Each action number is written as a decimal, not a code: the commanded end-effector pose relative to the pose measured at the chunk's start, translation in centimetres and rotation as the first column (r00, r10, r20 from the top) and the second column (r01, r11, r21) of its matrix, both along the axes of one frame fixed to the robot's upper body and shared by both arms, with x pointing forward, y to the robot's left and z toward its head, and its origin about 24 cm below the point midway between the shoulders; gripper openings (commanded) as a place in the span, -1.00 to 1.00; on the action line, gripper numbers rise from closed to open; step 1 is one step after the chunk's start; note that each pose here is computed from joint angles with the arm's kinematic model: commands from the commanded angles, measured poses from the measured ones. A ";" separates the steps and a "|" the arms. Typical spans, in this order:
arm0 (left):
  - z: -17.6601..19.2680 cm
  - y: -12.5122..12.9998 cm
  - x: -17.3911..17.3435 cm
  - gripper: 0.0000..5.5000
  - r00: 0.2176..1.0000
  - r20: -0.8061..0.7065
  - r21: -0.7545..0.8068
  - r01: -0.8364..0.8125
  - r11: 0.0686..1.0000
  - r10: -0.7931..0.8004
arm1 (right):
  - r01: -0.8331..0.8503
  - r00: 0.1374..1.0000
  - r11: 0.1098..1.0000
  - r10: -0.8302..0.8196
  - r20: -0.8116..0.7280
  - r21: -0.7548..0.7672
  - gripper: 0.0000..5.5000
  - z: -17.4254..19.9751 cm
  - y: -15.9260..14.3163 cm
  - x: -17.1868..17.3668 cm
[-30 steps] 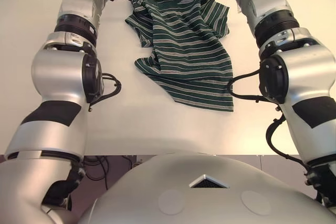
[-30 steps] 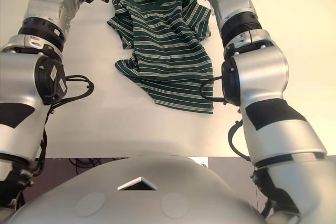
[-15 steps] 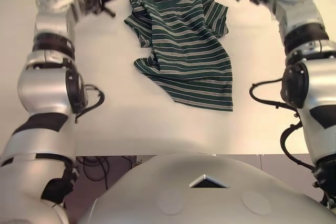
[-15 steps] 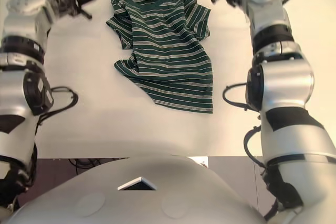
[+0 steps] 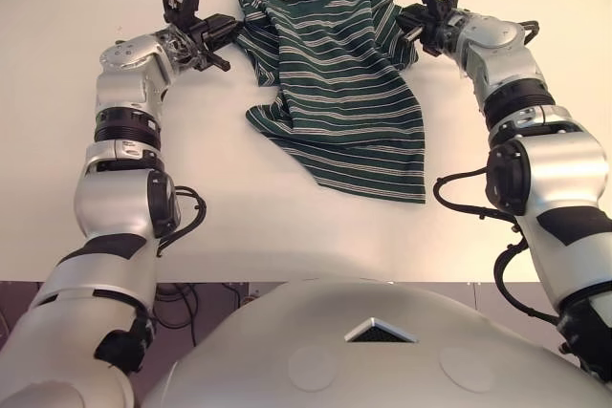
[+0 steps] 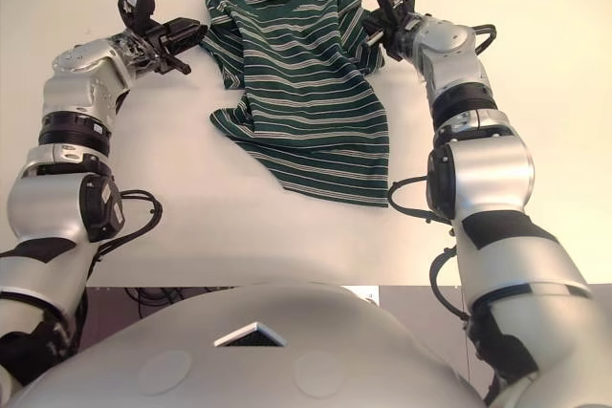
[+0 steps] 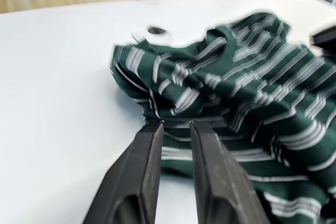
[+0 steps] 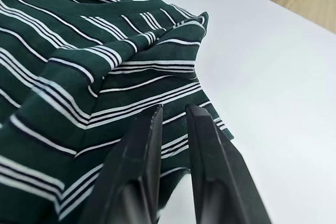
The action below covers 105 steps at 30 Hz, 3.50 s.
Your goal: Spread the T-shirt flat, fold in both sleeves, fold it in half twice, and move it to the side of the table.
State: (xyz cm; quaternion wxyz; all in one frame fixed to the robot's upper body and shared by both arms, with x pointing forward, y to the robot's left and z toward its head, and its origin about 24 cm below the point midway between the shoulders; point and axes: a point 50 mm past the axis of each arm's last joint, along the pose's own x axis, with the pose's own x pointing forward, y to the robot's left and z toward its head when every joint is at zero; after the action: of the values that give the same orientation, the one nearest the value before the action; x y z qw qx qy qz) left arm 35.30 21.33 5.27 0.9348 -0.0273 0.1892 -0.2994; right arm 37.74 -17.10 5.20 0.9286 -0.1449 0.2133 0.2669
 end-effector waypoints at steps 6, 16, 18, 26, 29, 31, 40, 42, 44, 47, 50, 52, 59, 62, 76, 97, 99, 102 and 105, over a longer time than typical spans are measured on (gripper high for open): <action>-3.6 -2.7 -0.8 -0.68 0.987 -0.161 0.106 0.034 0.994 -0.017 | 0.006 0.994 1.000 -0.008 -0.110 -0.014 -0.72 -1.7 1.9 -0.6; -6.0 1.0 -2.4 -0.68 0.926 -0.231 0.224 -0.249 0.942 0.299 | 0.283 0.929 0.942 -0.316 -0.191 -0.183 -0.72 -4.2 -3.2 -2.2; -6.1 2.0 -2.8 -0.68 0.913 -0.204 0.223 -0.307 0.925 0.352 | 0.349 0.911 0.910 -0.385 -0.149 -0.223 -0.72 -4.3 -5.0 -2.6; -1.6 2.4 -1.4 -0.68 0.925 -0.010 0.079 -0.378 0.923 0.380 | 0.323 0.946 0.946 -0.322 0.016 -0.009 -0.72 -1.4 -3.8 -0.8; 1.3 1.3 0.0 -0.68 0.924 0.088 -0.044 -0.368 0.929 0.371 | 0.275 0.947 0.953 -0.291 0.135 0.128 -0.72 0.8 -2.5 0.2; 2.7 0.8 0.7 -0.68 0.917 0.135 -0.083 -0.366 0.927 0.374 | 0.236 0.925 0.955 -0.277 0.259 0.178 -0.72 2.8 -2.3 0.7; 2.9 0.9 -2.4 -0.68 0.960 0.140 -0.101 -0.231 0.968 0.244 | -0.664 0.739 0.674 0.656 0.151 0.324 -0.72 6.4 1.8 -8.2; 2.6 0.1 -3.9 -0.68 0.977 0.126 -0.117 -0.156 0.981 0.171 | -0.739 0.614 0.576 0.790 -0.004 0.351 -0.72 5.4 1.0 -11.3; 2.5 -0.8 -5.8 -0.68 0.992 0.110 -0.127 -0.048 0.991 0.062 | -0.768 0.533 0.534 0.839 -0.110 0.352 -0.72 4.7 0.2 -13.2; 2.6 -0.3 -9.0 -0.68 0.995 0.069 -0.079 0.082 0.993 -0.077 | -0.780 0.499 0.536 0.844 -0.197 0.322 -0.72 3.7 -0.3 -14.4; 2.3 1.0 -12.0 -0.68 0.978 -0.025 0.038 0.208 0.977 -0.207 | -0.779 0.496 0.545 0.838 -0.227 0.310 -0.72 2.7 -0.1 -15.2; 2.0 1.8 -13.1 -0.68 0.966 -0.082 0.121 0.253 0.960 -0.244 | -0.765 0.517 0.565 0.825 -0.228 0.308 -0.72 2.1 0.3 -15.4; 1.8 1.6 -14.2 -0.68 0.961 -0.103 0.137 0.270 0.953 -0.258 | -0.683 0.669 0.721 0.683 -0.294 0.119 -0.72 -1.8 -0.1 -14.5; 1.6 1.1 -14.2 -0.68 0.963 -0.096 0.128 0.263 0.956 -0.252 | -0.605 0.761 0.795 0.595 -0.258 0.048 -0.72 -2.0 -0.9 -12.6; 0.5 -0.8 -14.5 -0.68 0.959 -0.096 0.111 0.276 0.955 -0.266 | -0.681 0.714 0.729 0.641 -0.281 -0.070 -0.72 -0.2 -4.1 -10.1; -2.0 -2.5 -14.2 -0.68 0.923 -0.163 0.215 0.379 0.900 -0.349 | -0.795 0.570 0.575 0.817 -0.086 0.194 -0.72 7.1 -0.1 -10.9; -2.5 -3.3 -13.4 -0.68 0.913 -0.159 0.253 0.405 0.878 -0.376 | -0.780 0.591 0.594 0.803 -0.076 0.197 -0.72 5.6 1.1 -11.4; -2.8 -5.3 -12.8 -0.68 0.885 -0.143 0.256 0.465 0.848 -0.442 | -0.743 0.637 0.630 0.769 -0.049 0.224 -0.72 5.0 1.7 -11.7; -2.5 -7.6 -13.7 -0.68 0.832 -0.133 0.177 0.555 0.813 -0.539 | -0.697 0.693 0.683 0.720 -0.037 0.220 -0.72 4.9 1.0 -11.2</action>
State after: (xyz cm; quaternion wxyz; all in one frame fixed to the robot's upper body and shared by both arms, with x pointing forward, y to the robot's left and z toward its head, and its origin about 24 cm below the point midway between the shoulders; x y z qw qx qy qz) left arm 22.57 14.69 3.25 0.8181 0.1289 0.2391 -0.5068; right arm 26.16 -15.70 9.87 0.7310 -0.1120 0.1755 0.6498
